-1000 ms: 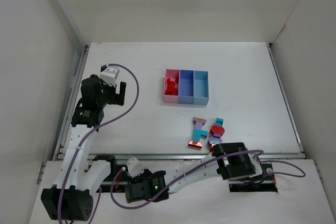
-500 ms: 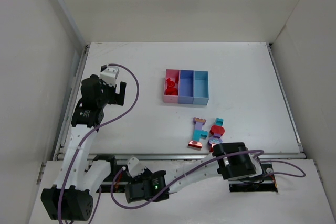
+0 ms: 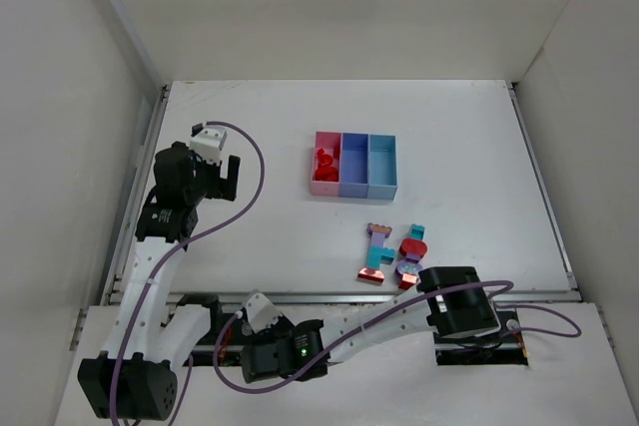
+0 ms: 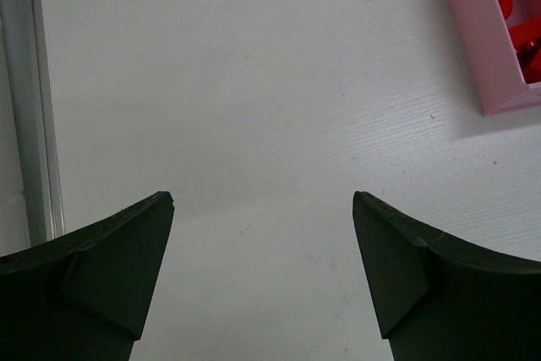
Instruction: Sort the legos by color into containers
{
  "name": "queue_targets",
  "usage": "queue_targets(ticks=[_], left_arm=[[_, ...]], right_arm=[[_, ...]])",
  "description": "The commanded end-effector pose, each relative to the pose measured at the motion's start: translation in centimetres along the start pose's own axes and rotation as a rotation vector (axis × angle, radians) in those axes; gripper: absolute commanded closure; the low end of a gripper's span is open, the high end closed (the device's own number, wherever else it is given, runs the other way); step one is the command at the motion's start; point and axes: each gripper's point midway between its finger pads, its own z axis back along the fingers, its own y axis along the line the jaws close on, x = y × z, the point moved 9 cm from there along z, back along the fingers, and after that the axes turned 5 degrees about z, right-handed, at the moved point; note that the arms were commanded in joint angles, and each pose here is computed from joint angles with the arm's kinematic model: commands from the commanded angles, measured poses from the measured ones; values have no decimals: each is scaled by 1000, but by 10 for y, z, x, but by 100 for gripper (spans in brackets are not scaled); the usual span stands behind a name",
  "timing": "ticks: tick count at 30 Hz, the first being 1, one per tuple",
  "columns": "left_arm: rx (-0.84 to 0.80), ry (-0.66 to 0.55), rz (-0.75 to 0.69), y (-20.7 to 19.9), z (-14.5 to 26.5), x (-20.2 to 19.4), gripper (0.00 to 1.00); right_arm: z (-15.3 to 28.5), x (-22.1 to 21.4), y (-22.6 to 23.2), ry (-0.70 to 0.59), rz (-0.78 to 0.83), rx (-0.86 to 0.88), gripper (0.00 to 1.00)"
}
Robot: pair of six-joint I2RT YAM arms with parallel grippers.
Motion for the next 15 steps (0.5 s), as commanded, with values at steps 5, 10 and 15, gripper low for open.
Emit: queue_targets(ticks=[5,10,15], left_arm=[[0,-37,-1,1,3,10,15],[0,-37,-1,1,3,10,15],[0,-37,-1,1,3,10,15]], right_arm=[[3,10,1,-24,13,31,56],[-12,3,1,6,47,13,50],[-26,-2,0,23,53,27,50]])
